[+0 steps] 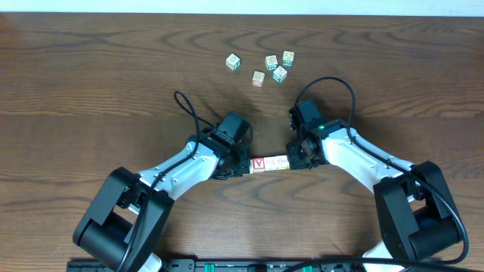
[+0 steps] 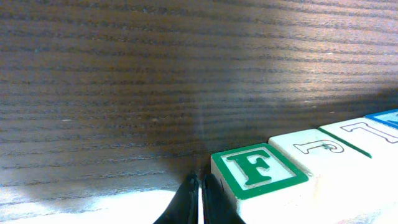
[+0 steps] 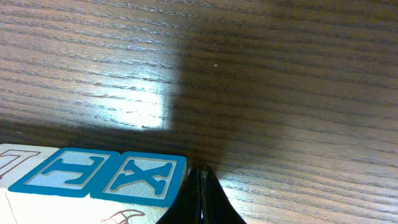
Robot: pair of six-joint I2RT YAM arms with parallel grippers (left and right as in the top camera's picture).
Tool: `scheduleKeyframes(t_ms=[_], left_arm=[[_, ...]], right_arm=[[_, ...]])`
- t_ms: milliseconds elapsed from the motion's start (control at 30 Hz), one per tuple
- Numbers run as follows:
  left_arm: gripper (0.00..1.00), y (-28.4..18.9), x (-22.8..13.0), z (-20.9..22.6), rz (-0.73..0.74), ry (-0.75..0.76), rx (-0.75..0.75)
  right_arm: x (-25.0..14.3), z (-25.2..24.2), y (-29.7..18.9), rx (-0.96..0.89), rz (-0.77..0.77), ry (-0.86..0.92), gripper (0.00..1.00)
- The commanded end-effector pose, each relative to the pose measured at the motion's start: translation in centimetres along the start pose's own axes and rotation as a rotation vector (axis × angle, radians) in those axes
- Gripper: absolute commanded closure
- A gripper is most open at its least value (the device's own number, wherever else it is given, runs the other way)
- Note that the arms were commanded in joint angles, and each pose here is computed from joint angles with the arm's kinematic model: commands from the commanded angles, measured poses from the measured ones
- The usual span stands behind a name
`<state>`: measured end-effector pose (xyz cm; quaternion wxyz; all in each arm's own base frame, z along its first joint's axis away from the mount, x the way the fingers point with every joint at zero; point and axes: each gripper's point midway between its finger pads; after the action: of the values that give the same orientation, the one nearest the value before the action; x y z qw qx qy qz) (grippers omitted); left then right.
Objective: Lift 5 blocks
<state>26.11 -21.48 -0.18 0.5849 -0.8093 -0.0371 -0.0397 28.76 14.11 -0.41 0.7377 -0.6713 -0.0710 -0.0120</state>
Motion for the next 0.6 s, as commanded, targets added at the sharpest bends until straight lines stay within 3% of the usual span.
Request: scheduleKeyframes(t_ms=[0, 567], left_arm=[[0.93, 0.0, -0.7, -1.5, 0.016, 0.022, -0.055], [0.93, -0.1, -0.6, -1.6, 0.012, 0.023, -0.058]], right_arm=[[-3.2, 7.0, -1.0, 0.363, 0.141, -0.060, 0.99], [-2.4, 7.3, -2.8, 0.380, 0.078, -0.074, 0.99]])
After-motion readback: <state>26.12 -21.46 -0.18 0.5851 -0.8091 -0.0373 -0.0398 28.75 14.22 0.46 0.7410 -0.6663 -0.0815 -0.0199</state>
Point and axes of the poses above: each gripper's point midway between its finger pads, its own y axis out along the fingers, its own z axis along the line the jaws close on, x = y × z, and after that the axes turned 2 degrees about y, right-handed
